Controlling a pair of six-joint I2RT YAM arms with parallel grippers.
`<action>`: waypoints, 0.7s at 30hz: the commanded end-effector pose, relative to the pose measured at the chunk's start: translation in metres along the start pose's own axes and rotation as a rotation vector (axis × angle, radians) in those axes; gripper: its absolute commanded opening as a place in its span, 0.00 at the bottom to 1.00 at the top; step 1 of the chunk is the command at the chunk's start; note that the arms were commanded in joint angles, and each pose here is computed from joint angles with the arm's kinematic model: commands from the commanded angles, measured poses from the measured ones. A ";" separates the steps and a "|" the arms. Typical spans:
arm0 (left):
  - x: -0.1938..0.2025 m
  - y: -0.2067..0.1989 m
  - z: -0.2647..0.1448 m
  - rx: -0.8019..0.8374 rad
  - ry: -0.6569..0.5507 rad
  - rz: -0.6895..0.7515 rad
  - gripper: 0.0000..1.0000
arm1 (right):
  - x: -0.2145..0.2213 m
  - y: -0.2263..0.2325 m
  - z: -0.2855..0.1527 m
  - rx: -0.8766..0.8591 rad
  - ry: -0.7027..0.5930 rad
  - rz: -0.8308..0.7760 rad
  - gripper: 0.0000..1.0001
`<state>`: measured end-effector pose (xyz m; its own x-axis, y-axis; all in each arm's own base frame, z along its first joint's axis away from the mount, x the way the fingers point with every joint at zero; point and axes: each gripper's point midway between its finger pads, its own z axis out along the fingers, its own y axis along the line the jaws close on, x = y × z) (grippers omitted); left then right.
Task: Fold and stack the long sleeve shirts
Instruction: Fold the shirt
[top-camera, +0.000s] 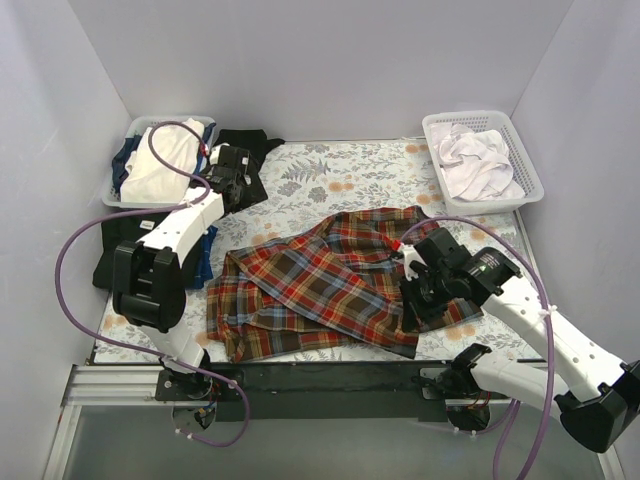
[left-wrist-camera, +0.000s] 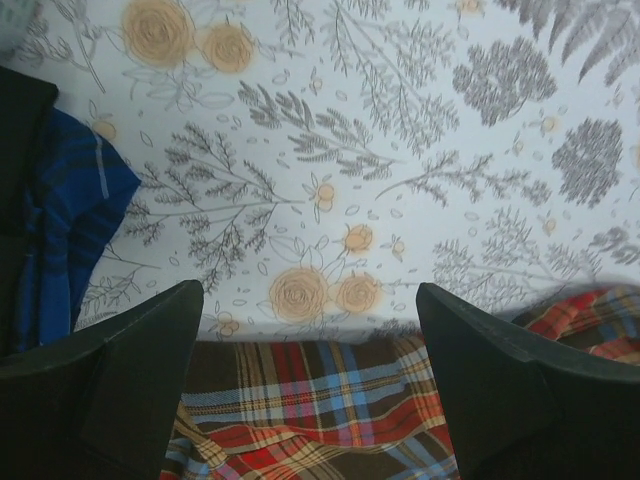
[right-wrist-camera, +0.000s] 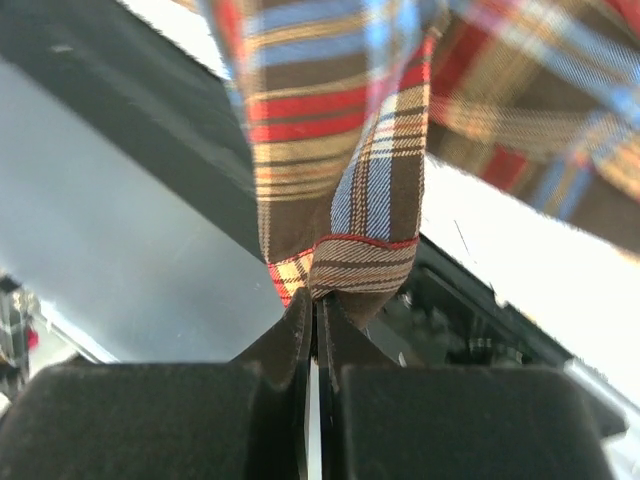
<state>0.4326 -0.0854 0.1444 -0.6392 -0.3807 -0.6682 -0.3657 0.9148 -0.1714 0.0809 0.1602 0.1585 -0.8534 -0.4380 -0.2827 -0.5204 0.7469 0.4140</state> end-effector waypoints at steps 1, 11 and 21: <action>0.027 -0.003 -0.005 0.083 0.098 0.075 0.89 | 0.026 -0.024 0.003 0.154 0.047 0.184 0.13; 0.088 -0.005 -0.020 0.225 0.223 0.218 0.82 | -0.076 -0.079 -0.043 0.567 -0.356 0.275 0.58; 0.115 0.027 -0.028 0.121 0.268 0.239 0.60 | -0.150 -0.142 0.027 0.508 -0.282 0.337 0.55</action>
<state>0.3328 -0.1174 0.0706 -0.8780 -0.1534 -0.4534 -0.0953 0.9843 -0.1484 0.2411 0.1306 0.1296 -0.9077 -0.0926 -0.4094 -0.1030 0.9947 0.0035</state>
